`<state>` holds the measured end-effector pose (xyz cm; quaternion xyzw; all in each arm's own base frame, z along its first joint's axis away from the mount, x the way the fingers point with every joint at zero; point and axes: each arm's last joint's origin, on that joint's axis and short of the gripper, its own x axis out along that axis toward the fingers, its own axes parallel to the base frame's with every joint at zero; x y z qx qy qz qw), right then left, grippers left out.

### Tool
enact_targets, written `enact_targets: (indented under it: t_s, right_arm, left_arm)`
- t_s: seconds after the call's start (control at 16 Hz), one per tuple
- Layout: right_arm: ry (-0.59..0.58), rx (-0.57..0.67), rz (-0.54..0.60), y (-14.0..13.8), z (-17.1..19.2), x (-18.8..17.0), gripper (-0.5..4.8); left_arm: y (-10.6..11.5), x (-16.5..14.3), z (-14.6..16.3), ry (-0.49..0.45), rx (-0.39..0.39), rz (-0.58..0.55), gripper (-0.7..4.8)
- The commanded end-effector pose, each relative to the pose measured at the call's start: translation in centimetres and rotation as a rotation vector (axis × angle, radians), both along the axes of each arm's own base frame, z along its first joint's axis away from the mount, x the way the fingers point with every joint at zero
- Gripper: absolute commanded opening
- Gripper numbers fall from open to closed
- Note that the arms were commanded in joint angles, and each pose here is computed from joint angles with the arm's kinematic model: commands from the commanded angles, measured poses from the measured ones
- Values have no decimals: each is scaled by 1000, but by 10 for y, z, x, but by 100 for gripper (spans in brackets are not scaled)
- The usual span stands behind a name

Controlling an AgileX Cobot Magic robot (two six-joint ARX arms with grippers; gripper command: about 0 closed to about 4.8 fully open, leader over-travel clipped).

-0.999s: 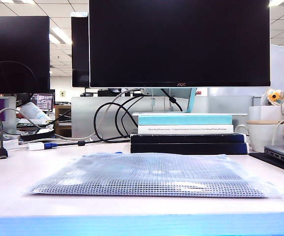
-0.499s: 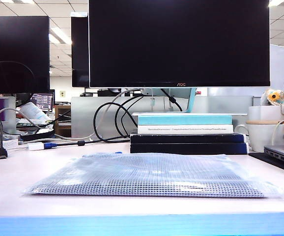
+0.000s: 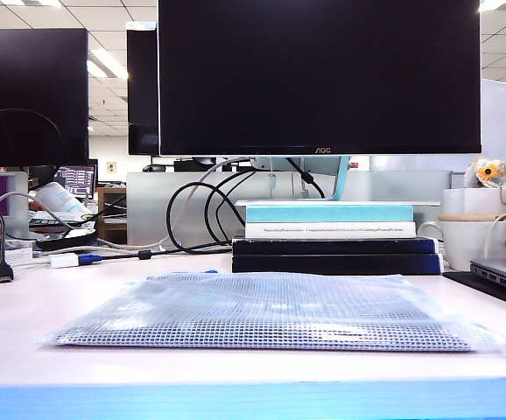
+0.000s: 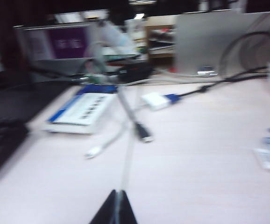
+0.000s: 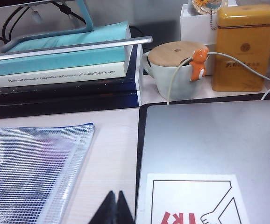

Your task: Pick up the transparent plastic file bag with a blue zipper and open its zipper.

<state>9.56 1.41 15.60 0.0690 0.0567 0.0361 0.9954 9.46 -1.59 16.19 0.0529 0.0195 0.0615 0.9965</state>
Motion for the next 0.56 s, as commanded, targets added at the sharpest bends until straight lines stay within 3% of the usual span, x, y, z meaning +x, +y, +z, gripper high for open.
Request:
enact_targets:
  t_s: [0.06, 0.56]
  right_arm:
    - [-8, 7, -2, 0, -1, 0, -7]
    - [-8, 6, -2, 0, -1, 0, -7]
  left_arm:
    - [3, -1, 0, -3, 6, 96, -5]
    - [3, -1, 0, -3, 6, 96, -5]
